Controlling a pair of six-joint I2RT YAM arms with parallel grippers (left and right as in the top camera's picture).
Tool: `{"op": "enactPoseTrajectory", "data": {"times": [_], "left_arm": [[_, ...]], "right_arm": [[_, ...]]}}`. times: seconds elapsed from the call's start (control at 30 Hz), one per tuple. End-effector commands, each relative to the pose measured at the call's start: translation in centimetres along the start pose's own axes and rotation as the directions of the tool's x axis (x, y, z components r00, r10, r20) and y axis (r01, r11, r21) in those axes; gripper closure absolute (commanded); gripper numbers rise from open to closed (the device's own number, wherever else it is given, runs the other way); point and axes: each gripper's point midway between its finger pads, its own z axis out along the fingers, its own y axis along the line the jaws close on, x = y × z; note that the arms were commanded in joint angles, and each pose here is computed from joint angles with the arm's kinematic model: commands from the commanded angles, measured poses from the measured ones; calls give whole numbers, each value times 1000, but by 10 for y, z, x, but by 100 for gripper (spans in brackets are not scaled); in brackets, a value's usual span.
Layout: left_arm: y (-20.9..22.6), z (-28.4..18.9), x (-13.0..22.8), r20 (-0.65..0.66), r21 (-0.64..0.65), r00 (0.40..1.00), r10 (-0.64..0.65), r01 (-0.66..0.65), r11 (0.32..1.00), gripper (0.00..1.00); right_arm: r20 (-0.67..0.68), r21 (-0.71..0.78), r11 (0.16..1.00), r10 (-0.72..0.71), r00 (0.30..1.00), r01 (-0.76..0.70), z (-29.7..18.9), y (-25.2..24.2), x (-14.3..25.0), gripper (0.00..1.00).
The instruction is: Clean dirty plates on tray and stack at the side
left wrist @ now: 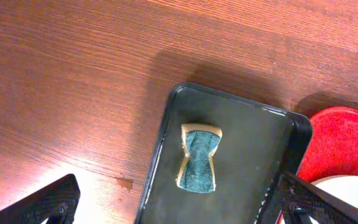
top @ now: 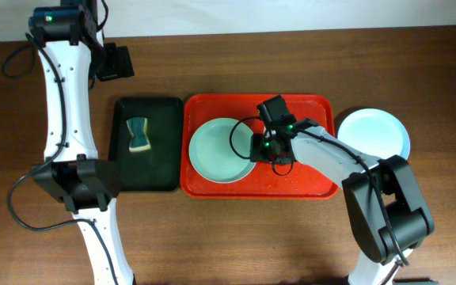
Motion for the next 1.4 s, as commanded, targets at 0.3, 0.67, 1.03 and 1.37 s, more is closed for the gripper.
{"op": "enactPoseTrajectory", "data": {"times": [0.3, 0.67, 1.03, 1.37], "left_arm": [[-4, -3, 0, 5, 17, 1000, 1, -1, 1000, 0], [-4, -3, 0, 5, 17, 1000, 1, -1, 1000, 0], [-5, -3, 0, 6, 17, 1000, 1, -1, 1000, 1], [-7, -4, 0, 6, 19, 1000, 6, -6, 1000, 0]], "right_arm": [[24, -57, 998, 10, 1000, -9, -11, 5, -5, 96], [90, -103, 994, 35, 995, -26, -70, 18, -23, 96], [256, -190, 982, 31, 966, 19, -74, 85, -39, 96], [414, -165, 982, -14, 910, 90, -69, 136, -35, 96]]}}
